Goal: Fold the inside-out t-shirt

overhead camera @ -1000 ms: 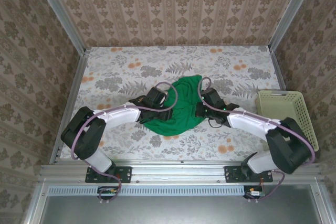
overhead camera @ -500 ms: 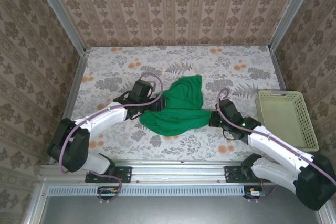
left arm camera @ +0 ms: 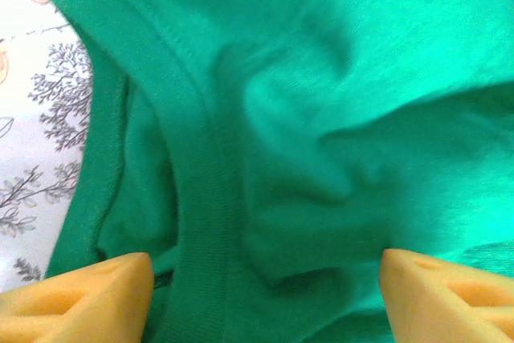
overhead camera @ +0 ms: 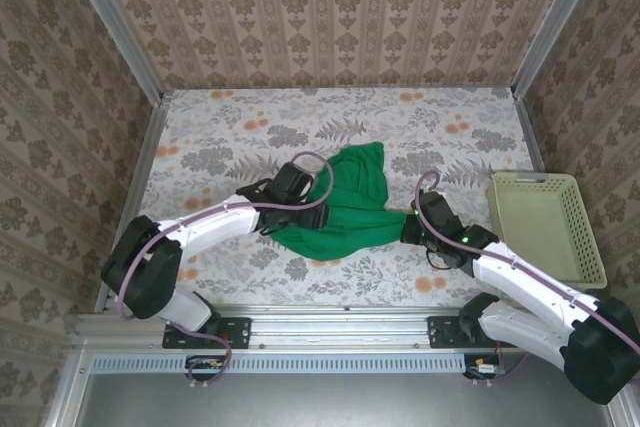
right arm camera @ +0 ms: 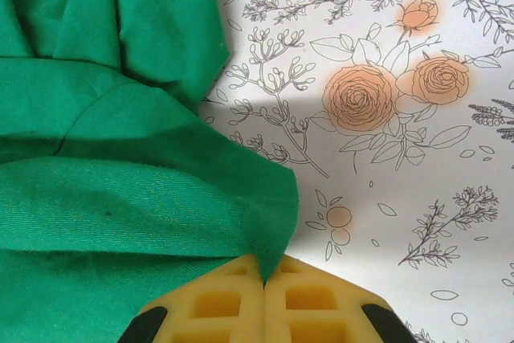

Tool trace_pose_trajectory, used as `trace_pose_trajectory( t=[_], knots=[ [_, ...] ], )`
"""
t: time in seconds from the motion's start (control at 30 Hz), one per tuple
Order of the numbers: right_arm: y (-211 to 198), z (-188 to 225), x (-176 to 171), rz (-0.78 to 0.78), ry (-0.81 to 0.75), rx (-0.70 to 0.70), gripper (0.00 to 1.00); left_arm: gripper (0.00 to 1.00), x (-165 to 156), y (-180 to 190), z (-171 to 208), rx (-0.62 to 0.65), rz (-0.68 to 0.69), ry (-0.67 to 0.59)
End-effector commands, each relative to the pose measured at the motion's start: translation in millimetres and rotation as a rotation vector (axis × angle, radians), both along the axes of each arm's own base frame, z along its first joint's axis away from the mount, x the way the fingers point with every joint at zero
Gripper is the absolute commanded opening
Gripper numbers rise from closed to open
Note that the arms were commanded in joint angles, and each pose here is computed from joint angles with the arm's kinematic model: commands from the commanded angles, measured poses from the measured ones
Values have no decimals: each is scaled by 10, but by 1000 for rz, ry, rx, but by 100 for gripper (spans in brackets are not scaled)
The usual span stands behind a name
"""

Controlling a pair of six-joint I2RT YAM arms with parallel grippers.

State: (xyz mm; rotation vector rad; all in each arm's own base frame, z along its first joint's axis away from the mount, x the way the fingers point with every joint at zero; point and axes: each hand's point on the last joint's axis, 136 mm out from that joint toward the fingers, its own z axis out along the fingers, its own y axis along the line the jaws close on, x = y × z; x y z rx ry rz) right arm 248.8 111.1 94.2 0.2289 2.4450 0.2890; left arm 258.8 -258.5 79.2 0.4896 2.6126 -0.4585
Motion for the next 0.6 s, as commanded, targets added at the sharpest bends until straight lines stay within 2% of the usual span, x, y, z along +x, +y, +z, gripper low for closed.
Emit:
trace_pose_trajectory(
  t=[0.0,0.07,0.13,0.23,0.33,0.43,0.47,0.57],
  knots=[
    [-33,82,54,-7,-9,-31,0,82,-80,131,-112,56,-15,19],
    [-18,91,77,-1,-7,-37,0,83,-133,75,-137,35,-57,37],
    [6,130,111,6,-12,-38,0,77,-147,32,-182,30,-78,58],
    [27,245,170,11,-33,-41,0,53,-134,-13,-240,26,-87,70],
    [42,448,248,21,-74,-51,0,26,-81,-52,-100,0,-89,36],
    [91,764,372,45,-134,-56,0,3,44,-42,248,-37,-83,-30],
    [130,932,433,60,-165,-55,0,0,132,-4,446,-53,-67,-66],
    [242,1513,618,105,-266,-59,0,0,411,234,1177,-105,15,-210]
  ],
)
